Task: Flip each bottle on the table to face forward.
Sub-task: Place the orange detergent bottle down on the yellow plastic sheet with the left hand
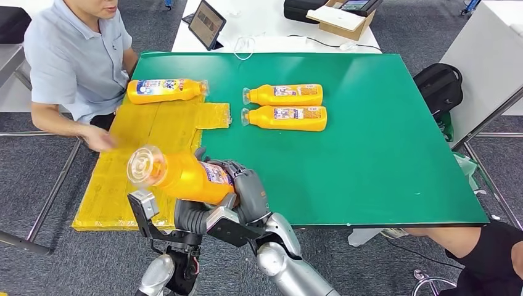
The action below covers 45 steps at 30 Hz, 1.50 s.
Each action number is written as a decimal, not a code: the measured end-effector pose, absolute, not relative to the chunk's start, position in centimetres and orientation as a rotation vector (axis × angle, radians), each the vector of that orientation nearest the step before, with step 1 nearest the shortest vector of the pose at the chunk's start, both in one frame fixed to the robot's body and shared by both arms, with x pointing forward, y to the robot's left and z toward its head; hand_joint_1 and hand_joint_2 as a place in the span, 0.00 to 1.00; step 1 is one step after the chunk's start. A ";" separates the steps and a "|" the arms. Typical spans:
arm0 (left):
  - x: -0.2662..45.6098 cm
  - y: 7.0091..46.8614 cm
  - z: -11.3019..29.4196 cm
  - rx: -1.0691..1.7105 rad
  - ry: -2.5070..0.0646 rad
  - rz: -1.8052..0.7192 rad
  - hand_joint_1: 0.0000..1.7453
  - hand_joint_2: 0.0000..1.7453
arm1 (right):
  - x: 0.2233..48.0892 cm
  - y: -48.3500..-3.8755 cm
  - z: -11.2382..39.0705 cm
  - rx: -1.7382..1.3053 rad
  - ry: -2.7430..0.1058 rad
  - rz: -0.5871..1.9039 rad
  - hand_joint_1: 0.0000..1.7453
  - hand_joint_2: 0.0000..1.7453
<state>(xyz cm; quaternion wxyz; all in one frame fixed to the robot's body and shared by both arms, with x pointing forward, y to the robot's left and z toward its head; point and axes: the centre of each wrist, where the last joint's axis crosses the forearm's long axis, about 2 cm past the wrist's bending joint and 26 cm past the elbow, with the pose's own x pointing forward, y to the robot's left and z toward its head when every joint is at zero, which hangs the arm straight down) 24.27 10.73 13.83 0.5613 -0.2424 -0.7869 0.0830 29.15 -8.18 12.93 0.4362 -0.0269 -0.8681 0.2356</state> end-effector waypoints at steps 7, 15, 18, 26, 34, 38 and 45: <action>24.0 10.8 13.8 -0.596 -1.838 0.271 0.00 1.00 | 29.1 -7.3 12.0 -0.015 -2.100 0.648 0.91 1.00; 23.6 11.2 13.2 -0.653 -1.765 0.321 0.49 1.00 | 29.0 -7.2 11.0 0.000 -2.052 0.684 0.17 1.00; 23.6 11.3 13.2 -0.665 -1.756 0.327 1.00 1.00 | 28.9 -7.2 10.8 0.001 -2.045 0.691 0.00 0.50; 23.5 11.5 12.9 -0.755 -1.752 0.318 1.00 1.00 | 28.7 -7.7 10.4 -0.058 -2.059 0.649 0.00 0.00; 23.8 11.4 13.3 -0.785 -1.758 0.322 1.00 1.00 | 27.0 -9.2 10.3 -0.159 -2.154 0.616 0.00 0.00; 24.1 11.5 13.4 -0.715 -1.777 0.336 1.00 1.00 | 26.2 -9.8 10.3 -0.203 -2.204 0.593 0.00 0.00; 26.7 14.0 13.3 -0.025 -2.004 0.180 1.00 1.00 | 23.9 -11.4 11.5 -0.320 -2.345 0.477 0.00 0.00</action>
